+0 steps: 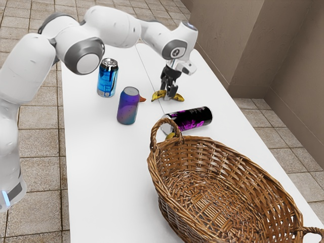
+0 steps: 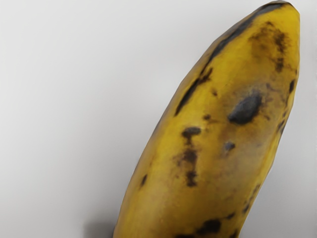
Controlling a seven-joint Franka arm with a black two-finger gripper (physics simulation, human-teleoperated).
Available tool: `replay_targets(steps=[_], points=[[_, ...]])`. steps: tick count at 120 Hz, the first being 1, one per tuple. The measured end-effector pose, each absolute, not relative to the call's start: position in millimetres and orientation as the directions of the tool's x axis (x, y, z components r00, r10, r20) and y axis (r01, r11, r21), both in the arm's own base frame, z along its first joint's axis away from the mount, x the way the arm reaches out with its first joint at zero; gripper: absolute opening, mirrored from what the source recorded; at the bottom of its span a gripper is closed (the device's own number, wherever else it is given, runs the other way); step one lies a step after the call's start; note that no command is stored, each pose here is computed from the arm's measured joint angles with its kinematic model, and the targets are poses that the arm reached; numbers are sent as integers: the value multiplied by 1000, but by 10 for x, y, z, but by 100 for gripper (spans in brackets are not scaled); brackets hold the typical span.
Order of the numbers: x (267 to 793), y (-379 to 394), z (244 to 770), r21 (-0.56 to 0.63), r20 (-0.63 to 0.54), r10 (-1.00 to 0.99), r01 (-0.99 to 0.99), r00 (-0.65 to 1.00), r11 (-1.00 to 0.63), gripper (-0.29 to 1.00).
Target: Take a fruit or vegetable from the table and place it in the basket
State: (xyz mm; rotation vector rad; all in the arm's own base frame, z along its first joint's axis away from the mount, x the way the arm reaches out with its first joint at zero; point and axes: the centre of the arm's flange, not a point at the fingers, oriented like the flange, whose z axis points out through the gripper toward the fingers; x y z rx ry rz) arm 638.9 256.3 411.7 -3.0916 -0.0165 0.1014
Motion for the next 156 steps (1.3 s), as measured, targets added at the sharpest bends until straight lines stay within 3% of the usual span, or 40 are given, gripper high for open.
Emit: replay_targets(steps=[22,50,62,79,89,109,132,156], points=[[6398,2546,4131,-49,-63,10,7,998,-999,22],[6402,2459,4340,-61,-42,-5,-8,999,-998,19],[6284,2452,4873,-72,17,-8,-7,1000,-997,19],[5879,2342,6280,-112,175,-29,-10,984,-994,18],[5631,2106,6827,-116,225,-68,-43,972,-992,18],[5511,1076,7254,-105,233,-249,-230,940,-967,18],[5572,-676,7148,-111,168,-530,-518,831,-848,18],[5168,-2479,6923,-110,112,-761,-753,639,-649,18]])
